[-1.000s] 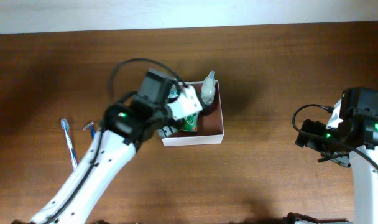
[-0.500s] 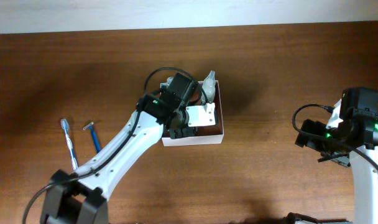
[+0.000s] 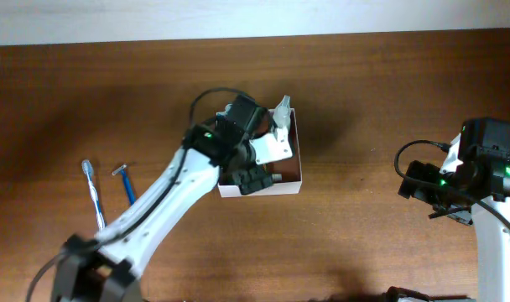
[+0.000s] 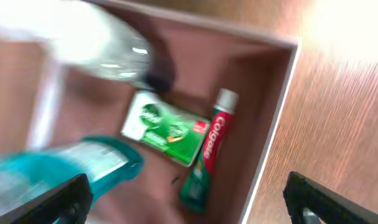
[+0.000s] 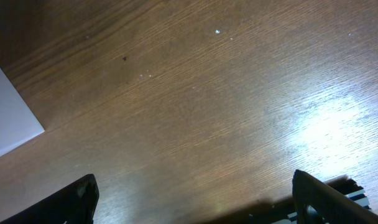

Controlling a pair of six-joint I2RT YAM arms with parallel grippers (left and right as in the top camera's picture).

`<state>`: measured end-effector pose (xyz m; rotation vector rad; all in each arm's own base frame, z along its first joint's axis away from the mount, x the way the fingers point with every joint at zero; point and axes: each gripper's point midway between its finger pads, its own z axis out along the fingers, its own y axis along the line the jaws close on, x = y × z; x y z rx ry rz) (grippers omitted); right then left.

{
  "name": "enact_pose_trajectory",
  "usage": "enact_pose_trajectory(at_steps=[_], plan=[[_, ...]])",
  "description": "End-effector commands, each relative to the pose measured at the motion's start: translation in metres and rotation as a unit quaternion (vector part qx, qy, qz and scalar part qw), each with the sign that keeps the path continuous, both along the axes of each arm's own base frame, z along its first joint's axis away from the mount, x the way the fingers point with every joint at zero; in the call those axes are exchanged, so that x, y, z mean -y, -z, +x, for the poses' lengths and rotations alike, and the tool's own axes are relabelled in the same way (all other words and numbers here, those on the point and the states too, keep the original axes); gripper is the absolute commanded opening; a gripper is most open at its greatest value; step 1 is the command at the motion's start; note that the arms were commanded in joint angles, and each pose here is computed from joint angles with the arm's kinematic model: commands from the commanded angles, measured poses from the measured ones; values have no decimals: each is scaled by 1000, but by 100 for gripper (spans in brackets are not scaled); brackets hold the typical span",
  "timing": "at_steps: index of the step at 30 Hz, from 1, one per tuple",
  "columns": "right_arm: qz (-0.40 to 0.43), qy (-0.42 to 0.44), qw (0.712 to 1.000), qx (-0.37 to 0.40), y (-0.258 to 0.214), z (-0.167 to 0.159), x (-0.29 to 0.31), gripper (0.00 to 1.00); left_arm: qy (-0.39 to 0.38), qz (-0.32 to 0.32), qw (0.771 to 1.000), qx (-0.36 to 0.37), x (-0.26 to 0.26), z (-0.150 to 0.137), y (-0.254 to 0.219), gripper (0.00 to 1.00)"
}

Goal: Pack container
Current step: 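Carry the toothpaste tube right and lower it into the box, then release the tube and move the left gripper back toward the razor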

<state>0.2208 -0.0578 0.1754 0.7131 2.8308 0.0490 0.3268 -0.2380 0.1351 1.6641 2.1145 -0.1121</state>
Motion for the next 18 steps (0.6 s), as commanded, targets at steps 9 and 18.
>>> enact_pose_trajectory(at_steps=[9,18], plan=[[2,7,1000,0,2,1,2,91,-501,-95,860,17,-188,34,-85,99],[2,7,1000,0,2,1,2,92,-646,-79,755,-80,-289,35,-4,99]])
